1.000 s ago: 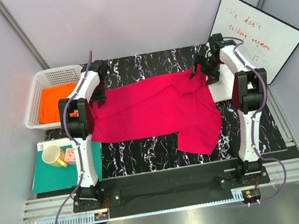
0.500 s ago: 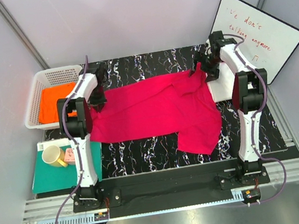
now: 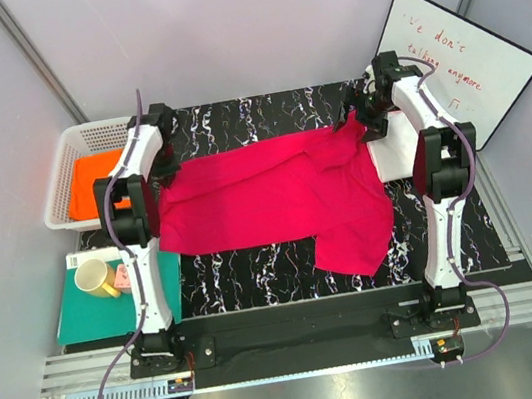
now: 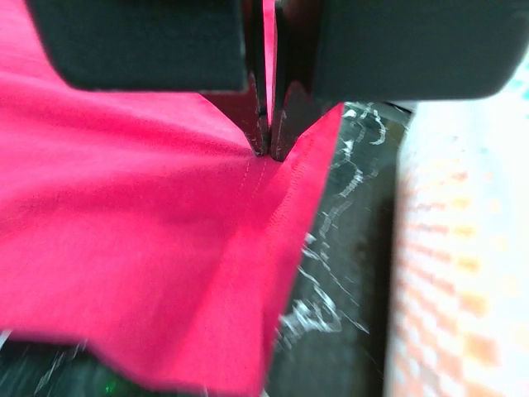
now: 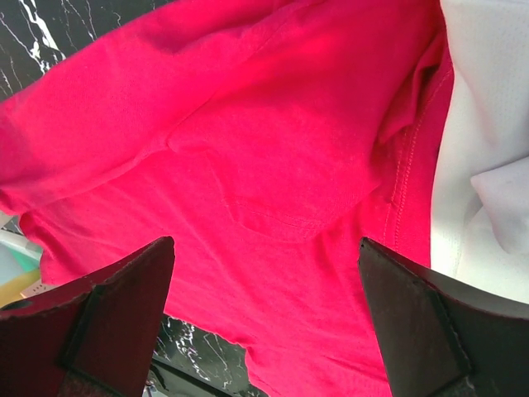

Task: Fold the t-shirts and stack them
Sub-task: Fold the flattened tshirt in 1/3 of the way

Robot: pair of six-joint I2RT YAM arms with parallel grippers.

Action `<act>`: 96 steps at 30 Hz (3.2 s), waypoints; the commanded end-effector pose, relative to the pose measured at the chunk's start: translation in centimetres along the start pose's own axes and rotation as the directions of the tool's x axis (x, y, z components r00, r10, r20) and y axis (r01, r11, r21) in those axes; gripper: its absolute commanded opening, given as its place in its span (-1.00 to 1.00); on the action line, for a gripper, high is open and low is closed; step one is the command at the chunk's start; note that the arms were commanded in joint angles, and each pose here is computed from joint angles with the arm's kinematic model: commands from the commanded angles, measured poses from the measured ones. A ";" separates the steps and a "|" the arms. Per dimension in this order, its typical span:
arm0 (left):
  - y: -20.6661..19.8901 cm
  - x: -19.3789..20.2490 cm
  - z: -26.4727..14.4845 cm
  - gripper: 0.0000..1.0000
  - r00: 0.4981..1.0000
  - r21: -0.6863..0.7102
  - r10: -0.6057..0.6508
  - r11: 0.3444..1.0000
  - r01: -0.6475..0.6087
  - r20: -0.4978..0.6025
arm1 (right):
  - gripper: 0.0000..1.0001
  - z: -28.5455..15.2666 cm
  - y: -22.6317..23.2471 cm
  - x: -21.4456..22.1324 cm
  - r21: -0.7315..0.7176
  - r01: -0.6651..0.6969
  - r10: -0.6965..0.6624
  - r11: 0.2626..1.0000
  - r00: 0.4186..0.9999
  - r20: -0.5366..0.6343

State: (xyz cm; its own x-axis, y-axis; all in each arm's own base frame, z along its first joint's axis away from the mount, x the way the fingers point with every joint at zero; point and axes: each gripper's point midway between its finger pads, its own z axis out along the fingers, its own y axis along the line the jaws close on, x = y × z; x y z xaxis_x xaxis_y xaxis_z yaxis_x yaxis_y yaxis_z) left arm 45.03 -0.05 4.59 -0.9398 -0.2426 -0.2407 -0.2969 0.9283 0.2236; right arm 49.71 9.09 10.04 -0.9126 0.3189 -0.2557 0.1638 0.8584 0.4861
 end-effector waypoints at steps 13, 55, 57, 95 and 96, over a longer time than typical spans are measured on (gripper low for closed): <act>2.6 -5.2 -0.1 -1.00 0.994 -0.066 -0.044 0.996 0.051 0.098 | 0.99 -0.4 1.0 0.8 -0.030 0.008 -0.009 1.000 1.000 -0.024; 2.1 -5.4 -3.0 0.98 0.992 0.087 0.029 0.995 -0.039 0.119 | -0.63 3.8 1.2 2.0 0.010 -0.017 0.018 1.000 0.998 -0.058; -1.0 -4.4 -2.6 0.98 0.995 0.251 0.066 0.965 -0.082 0.074 | -0.62 3.6 1.2 1.9 0.008 -0.018 0.018 1.000 0.998 -0.052; -12.6 1.0 -6.9 0.98 0.951 0.449 0.272 0.838 -0.309 0.147 | -1.00 1.4 2.3 -1.3 0.209 0.183 -0.191 0.961 0.981 0.020; -12.9 1.3 -6.7 0.98 0.950 0.446 0.279 0.839 -0.312 0.139 | -1.00 1.6 2.4 -1.6 0.226 0.195 -0.206 0.954 0.978 0.027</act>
State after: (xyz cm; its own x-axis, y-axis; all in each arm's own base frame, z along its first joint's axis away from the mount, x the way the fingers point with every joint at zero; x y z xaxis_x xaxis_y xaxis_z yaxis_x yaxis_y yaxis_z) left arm 46.29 -14.14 8.45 -0.9566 0.0335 -0.2896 0.0992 0.9715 -0.2152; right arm 51.61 10.84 11.78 -0.9094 0.2054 -0.3616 0.0819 0.9409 0.3285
